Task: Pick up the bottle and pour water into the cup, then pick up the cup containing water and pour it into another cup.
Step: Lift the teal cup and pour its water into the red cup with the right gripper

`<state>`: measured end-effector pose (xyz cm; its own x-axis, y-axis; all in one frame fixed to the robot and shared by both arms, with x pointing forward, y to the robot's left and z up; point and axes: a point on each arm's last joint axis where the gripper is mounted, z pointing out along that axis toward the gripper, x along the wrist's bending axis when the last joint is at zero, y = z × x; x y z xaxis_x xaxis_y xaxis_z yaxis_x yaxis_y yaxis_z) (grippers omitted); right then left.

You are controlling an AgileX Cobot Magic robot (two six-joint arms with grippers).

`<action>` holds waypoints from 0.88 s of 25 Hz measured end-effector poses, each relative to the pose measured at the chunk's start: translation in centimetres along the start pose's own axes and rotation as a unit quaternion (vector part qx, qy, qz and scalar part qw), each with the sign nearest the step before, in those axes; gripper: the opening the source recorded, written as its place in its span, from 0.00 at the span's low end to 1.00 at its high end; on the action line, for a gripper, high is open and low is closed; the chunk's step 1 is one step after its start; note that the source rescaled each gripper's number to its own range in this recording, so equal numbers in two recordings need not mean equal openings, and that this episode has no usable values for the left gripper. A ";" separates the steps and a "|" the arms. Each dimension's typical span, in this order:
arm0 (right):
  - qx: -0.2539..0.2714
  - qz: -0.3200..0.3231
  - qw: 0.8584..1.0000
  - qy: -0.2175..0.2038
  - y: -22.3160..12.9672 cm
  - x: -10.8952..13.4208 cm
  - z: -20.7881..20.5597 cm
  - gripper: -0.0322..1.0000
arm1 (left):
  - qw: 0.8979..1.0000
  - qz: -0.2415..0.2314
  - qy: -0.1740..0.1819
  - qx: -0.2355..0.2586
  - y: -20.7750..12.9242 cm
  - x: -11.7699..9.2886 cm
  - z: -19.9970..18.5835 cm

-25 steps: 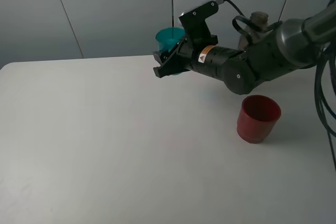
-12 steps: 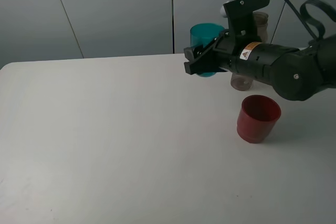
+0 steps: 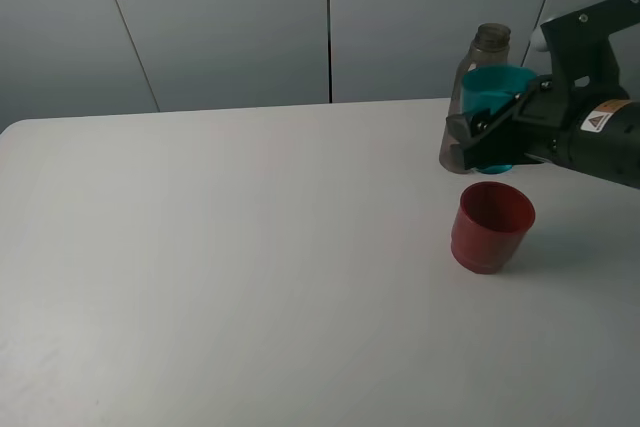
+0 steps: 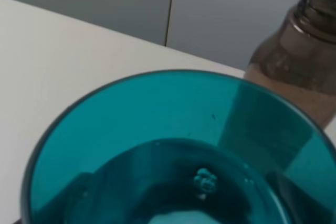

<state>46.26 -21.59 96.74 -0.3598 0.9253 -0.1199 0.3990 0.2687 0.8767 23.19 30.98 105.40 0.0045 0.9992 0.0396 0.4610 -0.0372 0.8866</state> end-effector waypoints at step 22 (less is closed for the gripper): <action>0.126 -0.171 0.977 -0.006 -2.4 -3.2 -1.8 0.08 | 1.000 0.000 0.000 0.000 0.0 0.0 0.0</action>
<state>44.97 -25.68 95.90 -0.4989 0.7730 -0.3919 0.4533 0.6182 0.6421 23.19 30.98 105.40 0.0045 0.9992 0.0396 0.4610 -0.0372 0.8866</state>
